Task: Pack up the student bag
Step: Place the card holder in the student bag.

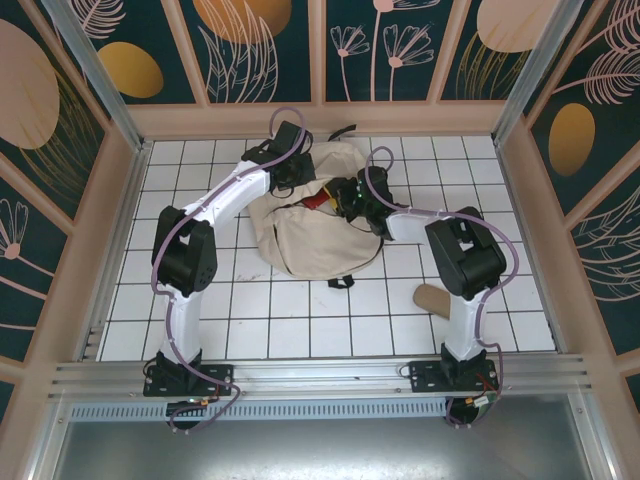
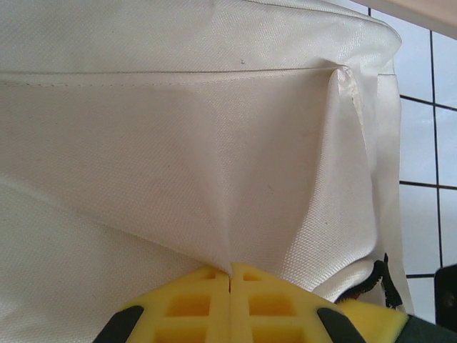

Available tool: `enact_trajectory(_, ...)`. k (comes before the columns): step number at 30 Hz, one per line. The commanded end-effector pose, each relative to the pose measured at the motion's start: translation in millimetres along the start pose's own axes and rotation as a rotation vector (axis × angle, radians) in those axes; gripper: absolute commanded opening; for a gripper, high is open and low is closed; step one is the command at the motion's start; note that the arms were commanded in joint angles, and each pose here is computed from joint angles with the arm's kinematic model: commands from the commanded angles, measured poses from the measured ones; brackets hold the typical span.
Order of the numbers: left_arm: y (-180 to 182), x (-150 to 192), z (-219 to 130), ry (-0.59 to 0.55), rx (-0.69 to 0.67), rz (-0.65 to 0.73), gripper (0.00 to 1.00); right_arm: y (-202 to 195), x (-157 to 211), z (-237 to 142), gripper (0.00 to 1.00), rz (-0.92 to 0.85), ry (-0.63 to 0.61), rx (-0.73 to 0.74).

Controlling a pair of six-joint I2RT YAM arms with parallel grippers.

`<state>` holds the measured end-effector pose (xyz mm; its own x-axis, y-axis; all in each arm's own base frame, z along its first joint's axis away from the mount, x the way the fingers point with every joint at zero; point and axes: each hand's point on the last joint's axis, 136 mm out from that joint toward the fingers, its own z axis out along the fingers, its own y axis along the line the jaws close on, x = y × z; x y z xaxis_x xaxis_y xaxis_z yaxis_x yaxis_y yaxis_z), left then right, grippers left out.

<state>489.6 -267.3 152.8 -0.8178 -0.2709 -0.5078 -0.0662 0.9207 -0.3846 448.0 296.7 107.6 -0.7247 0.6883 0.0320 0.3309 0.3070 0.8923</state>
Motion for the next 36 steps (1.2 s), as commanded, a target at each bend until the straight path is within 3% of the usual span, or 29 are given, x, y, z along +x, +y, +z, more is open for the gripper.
enact_trajectory(1,-1.8,-5.4,-9.2,-0.015,0.018,0.007,0.00,-28.7,1.1,-1.8,0.36,0.008,0.014,0.127)
enact_trajectory(7,-2.6,-4.8,-8.9,-0.012,0.023,0.007,0.00,-20.4,16.5,16.0,0.25,-0.028,0.105,0.078)
enact_trajectory(11,-1.4,-4.7,-10.8,-0.015,0.022,0.010,0.00,-20.2,18.0,13.4,0.31,-0.042,0.105,0.091)
enact_trajectory(18,-1.1,-2.8,-10.6,-0.015,0.025,0.013,0.00,-29.1,23.4,-3.7,0.29,-0.026,0.101,0.110)
enact_trajectory(26,-2.4,-2.9,-13.5,-0.019,0.037,0.011,0.00,-20.1,33.0,8.6,0.13,-0.010,0.162,0.016)
enact_trajectory(36,-5.7,-2.9,-16.6,-0.014,0.054,0.007,0.00,14.4,25.5,47.0,0.13,-0.034,0.129,-0.171)
